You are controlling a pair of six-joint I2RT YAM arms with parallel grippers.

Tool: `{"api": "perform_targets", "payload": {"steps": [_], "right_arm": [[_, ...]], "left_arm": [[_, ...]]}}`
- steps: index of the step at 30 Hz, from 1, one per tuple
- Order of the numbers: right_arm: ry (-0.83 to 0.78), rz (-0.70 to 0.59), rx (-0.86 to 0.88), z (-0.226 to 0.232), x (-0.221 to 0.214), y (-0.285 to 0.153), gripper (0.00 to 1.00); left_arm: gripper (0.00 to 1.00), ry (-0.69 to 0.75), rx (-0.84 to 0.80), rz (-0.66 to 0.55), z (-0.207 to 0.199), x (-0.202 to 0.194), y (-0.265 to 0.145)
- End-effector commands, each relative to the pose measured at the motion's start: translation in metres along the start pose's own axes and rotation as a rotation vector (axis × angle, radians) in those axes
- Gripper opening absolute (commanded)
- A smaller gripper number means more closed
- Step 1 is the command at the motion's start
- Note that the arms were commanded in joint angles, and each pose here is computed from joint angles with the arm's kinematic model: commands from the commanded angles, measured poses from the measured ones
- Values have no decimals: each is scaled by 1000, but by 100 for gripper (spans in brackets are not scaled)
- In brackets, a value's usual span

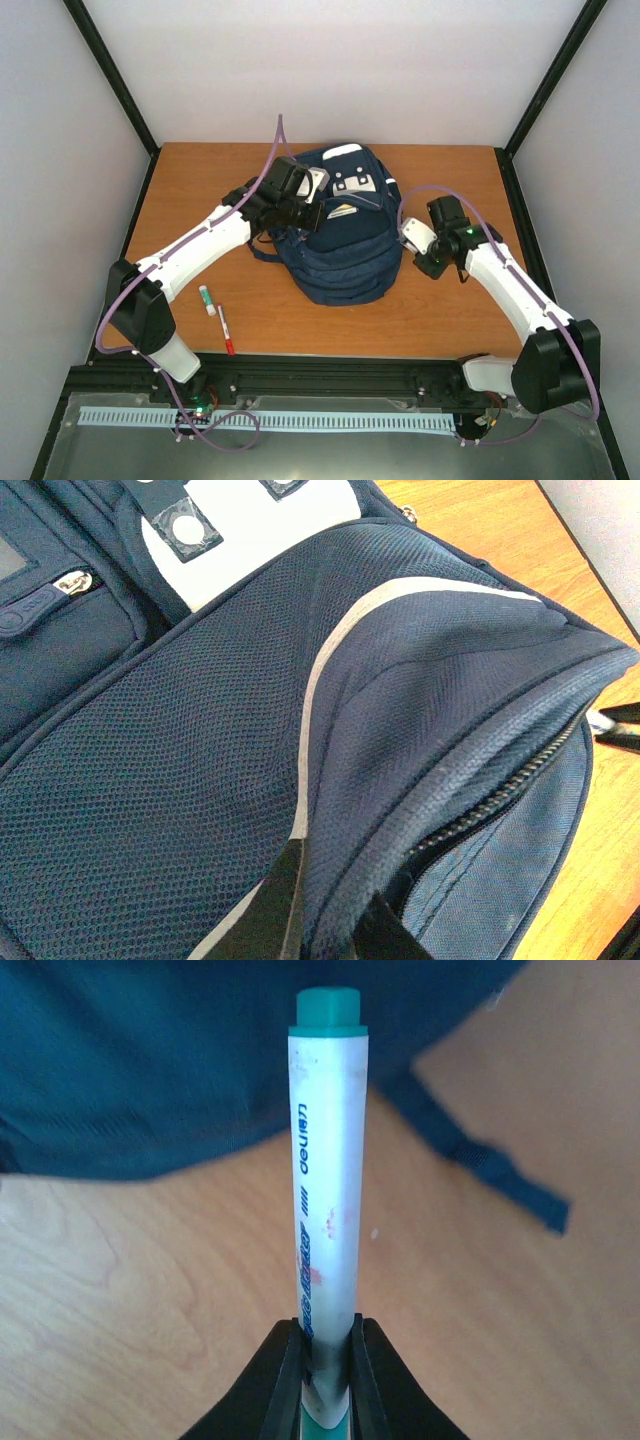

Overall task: Pack the student bag
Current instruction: Pick up the stationery from the center of the board, then place the stationery in the student bag.

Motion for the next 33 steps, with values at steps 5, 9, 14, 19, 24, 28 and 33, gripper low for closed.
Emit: {"api": "perform_targets", "payload": {"steps": [5, 9, 14, 19, 24, 28, 33], "right_arm": [[-288, -167, -146, 16, 62, -46, 5], [-483, -186, -260, 34, 92, -51, 5], [-648, -200, -358, 49, 126, -57, 5], [-668, -195, -318, 57, 135, -57, 4], [-666, -162, -312, 61, 113, -54, 3], [-660, -169, -332, 60, 98, -68, 3], [-635, -199, -329, 54, 91, -82, 3]], "left_arm": [[3, -10, -90, -132, -19, 34, -31], [3, -12, -90, -128, -19, 33, -29], [3, -7, -82, -131, -18, 34, -29], [3, -8, -82, -130, -18, 34, -30], [3, -6, -83, -137, -19, 35, -32], [3, -7, -85, -136, -19, 35, -32], [3, -10, -82, -131, -18, 34, -30]]}}
Point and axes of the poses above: each gripper's point midway between its finger pads, its own y axis out along the fingers, its own z axis along the line the jaws close on, x = y × z, the point moved 7 cm from there along -y, back along the fingers
